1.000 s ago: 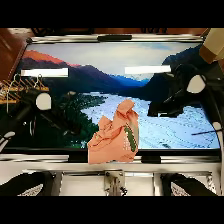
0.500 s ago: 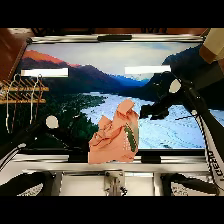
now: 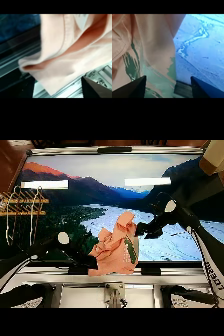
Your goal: Fold the shirts.
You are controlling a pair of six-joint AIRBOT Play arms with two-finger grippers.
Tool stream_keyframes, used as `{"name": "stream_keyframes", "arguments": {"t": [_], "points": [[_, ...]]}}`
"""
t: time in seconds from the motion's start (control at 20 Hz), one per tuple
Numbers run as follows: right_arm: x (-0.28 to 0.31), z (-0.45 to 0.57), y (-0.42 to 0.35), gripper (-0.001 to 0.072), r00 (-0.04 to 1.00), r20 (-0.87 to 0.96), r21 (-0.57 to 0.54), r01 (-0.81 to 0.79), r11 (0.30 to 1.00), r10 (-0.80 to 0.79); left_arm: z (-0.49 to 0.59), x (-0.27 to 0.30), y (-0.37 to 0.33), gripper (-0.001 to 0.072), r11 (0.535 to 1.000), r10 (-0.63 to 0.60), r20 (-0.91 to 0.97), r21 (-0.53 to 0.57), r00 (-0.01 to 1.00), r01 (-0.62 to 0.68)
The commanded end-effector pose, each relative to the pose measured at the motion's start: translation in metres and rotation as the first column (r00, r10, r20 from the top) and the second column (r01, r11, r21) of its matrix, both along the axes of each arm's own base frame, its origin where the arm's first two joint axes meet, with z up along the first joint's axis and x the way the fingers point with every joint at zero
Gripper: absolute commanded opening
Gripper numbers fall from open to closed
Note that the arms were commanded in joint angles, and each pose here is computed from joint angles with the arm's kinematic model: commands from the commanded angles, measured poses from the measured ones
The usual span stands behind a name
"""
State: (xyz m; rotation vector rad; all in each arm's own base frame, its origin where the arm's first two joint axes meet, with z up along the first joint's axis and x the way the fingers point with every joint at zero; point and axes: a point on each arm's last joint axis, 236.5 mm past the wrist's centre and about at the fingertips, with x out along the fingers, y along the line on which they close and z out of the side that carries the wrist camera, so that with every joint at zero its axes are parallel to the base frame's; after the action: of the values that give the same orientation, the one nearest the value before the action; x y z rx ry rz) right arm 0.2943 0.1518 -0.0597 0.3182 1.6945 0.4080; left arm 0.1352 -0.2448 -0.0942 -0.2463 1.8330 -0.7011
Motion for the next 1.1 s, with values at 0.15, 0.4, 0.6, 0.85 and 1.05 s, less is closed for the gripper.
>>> {"name": "stream_keyframes", "arguments": {"t": [0.15,0.4,0.6,0.85,1.05], "points": [[-0.003,-0.012,0.041,0.0677,0.996,0.072,0.019,-0.049,0.999,0.048,-0.003,0.002,-0.006,0.0106,1.000,0.004,0.019,-0.007,1.000,-0.004],[-0.002,-0.017,0.052,0.0081,0.993,0.101,-0.011,-0.056,0.998,0.057,0.007,0.018,-0.012,0.0038,1.000,0.006,0.061,-0.029,0.998,-0.005],[0.010,0.014,0.054,0.0078,0.970,0.202,0.003,-0.141,0.990,0.137,0.040,0.064,0.004,0.0036,0.997,-0.074,0.224,-0.012,0.972,0.079],[0.099,0.212,0.054,0.0078,0.619,0.760,-0.086,-0.208,0.974,0.199,0.231,0.191,0.050,0.0036,0.999,-0.006,0.700,-0.024,0.714,0.031],[0.082,0.491,0.034,0.0078,-0.020,0.998,0.054,-0.113,0.992,-0.056,0.516,0.169,0.045,0.0037,0.958,0.225,0.971,-0.236,0.085,0.162]]}}
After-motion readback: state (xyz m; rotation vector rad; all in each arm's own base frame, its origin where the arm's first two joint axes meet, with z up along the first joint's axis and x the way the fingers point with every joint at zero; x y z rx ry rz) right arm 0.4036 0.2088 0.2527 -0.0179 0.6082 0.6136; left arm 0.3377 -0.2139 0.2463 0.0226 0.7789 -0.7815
